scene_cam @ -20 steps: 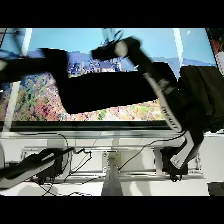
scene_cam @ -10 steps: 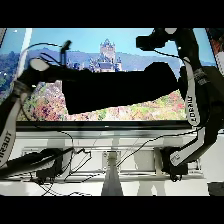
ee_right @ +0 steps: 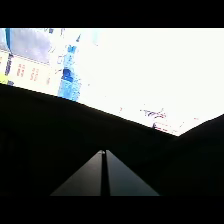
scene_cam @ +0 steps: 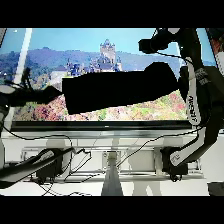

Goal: Fold the clothes and pants, and hang the long-sleeved shirts on hangers.

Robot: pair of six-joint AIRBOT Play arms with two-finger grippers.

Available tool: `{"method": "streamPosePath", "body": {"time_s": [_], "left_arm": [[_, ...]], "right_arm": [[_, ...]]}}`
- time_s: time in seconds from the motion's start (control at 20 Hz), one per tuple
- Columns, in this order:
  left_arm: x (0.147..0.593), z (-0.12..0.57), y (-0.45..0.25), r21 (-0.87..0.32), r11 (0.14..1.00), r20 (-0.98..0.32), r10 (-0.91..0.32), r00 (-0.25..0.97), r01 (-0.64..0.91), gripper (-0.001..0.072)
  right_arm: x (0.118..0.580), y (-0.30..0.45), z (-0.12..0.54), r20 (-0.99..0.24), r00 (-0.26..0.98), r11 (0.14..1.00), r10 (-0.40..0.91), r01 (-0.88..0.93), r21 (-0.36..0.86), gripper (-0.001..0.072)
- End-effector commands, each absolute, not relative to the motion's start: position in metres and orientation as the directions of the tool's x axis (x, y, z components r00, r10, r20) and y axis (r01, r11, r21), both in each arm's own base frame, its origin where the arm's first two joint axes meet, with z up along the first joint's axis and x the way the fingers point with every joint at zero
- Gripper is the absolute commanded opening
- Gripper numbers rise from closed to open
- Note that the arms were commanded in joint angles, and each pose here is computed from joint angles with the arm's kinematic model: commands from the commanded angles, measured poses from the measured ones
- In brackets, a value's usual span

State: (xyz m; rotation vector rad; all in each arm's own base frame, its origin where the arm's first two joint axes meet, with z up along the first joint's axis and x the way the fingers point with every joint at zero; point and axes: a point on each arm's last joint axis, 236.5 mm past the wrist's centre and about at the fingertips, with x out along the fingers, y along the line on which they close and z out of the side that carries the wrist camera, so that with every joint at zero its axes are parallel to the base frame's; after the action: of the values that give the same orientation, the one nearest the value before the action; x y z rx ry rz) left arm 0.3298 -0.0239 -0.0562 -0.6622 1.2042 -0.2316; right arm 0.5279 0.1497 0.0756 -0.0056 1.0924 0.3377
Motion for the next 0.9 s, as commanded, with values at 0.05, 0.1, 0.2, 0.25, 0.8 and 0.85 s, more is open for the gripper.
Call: {"method": "streamPosePath", "body": {"time_s": [0.05,0.1,0.2,0.25,0.8,0.85], "left_arm": [[0.338,-0.095,-0.043,-0.668,0.711,-0.729,-0.568,0.383,-0.219,0.0682],[0.344,-0.097,-0.056,-0.701,0.691,-0.695,-0.605,0.390,-0.176,0.0680],[0.352,-0.104,-0.071,-0.734,0.660,-0.660,-0.638,0.396,-0.160,0.0561],[0.353,-0.108,-0.073,-0.737,0.655,-0.660,-0.643,0.390,-0.168,0.0478],[0.375,0.062,0.012,-0.363,0.927,-0.886,-0.376,0.272,0.098,0.0006],[0.378,0.093,0.016,-0.327,0.937,-0.882,-0.348,0.318,0.120,0.0006]], "right_arm": [[0.526,0.164,0.076,-0.866,0.413,0.941,0.281,-0.296,0.164,0.0021],[0.526,0.163,0.076,-0.866,0.415,0.942,0.279,-0.295,0.162,0.0021],[0.528,0.163,0.075,-0.864,0.419,0.942,0.279,-0.295,0.161,0.0021],[0.528,0.164,0.075,-0.864,0.418,0.942,0.280,-0.295,0.162,0.0021],[0.527,0.244,0.047,-0.827,0.396,0.890,0.400,-0.382,0.248,0.0021],[0.521,0.265,0.038,-0.820,0.376,0.874,0.430,-0.399,0.276,0.0021]]}}
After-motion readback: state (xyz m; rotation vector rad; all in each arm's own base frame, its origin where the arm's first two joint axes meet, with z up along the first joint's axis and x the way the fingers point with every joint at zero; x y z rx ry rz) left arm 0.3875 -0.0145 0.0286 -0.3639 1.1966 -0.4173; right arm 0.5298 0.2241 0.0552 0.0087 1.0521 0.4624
